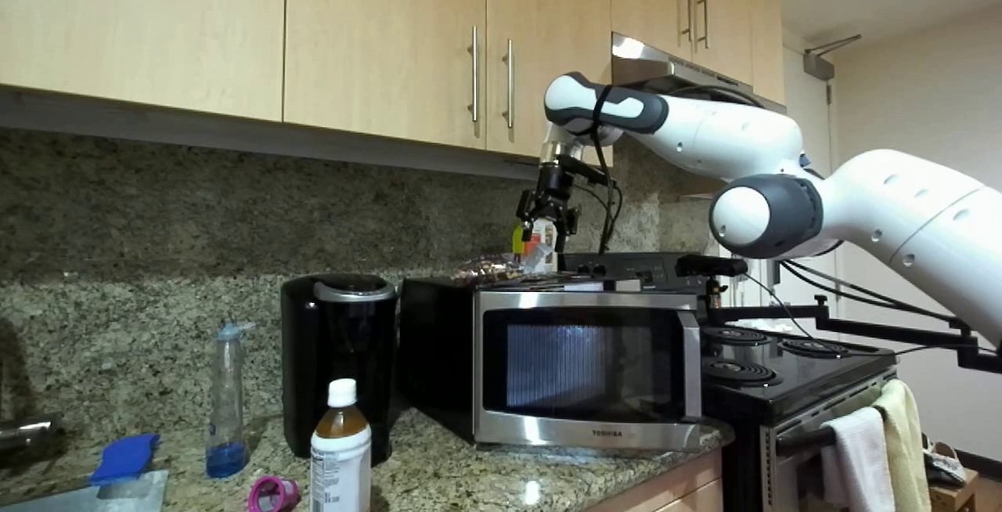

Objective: Place the packet on top of the microwave

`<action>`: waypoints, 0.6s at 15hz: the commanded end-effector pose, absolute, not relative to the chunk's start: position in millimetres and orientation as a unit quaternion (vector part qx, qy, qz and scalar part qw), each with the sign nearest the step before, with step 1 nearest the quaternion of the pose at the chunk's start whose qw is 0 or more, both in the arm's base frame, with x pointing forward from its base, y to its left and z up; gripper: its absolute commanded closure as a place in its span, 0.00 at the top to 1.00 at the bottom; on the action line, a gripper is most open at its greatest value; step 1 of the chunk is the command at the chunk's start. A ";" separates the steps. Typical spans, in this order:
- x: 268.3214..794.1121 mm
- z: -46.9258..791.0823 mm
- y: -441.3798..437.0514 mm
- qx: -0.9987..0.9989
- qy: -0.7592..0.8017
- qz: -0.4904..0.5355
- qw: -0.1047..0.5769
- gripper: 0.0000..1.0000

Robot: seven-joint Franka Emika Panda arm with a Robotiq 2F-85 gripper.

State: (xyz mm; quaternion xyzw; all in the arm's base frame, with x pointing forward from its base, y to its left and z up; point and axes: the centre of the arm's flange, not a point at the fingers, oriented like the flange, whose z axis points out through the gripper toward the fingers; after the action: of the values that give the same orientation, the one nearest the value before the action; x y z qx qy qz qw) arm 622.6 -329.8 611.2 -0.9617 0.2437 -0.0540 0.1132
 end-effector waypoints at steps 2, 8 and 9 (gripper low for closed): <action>561.3 647.5 -327.5 -0.943 0.296 -0.080 0.130 1.00; 537.6 702.0 -242.8 -0.954 0.197 -0.134 0.181 1.00; 538.0 709.3 -226.8 -0.953 0.183 -0.138 0.198 1.00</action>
State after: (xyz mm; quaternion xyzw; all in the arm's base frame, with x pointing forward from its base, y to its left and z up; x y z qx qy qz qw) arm 576.2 -288.8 724.2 -0.9534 0.2236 -0.1266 0.1584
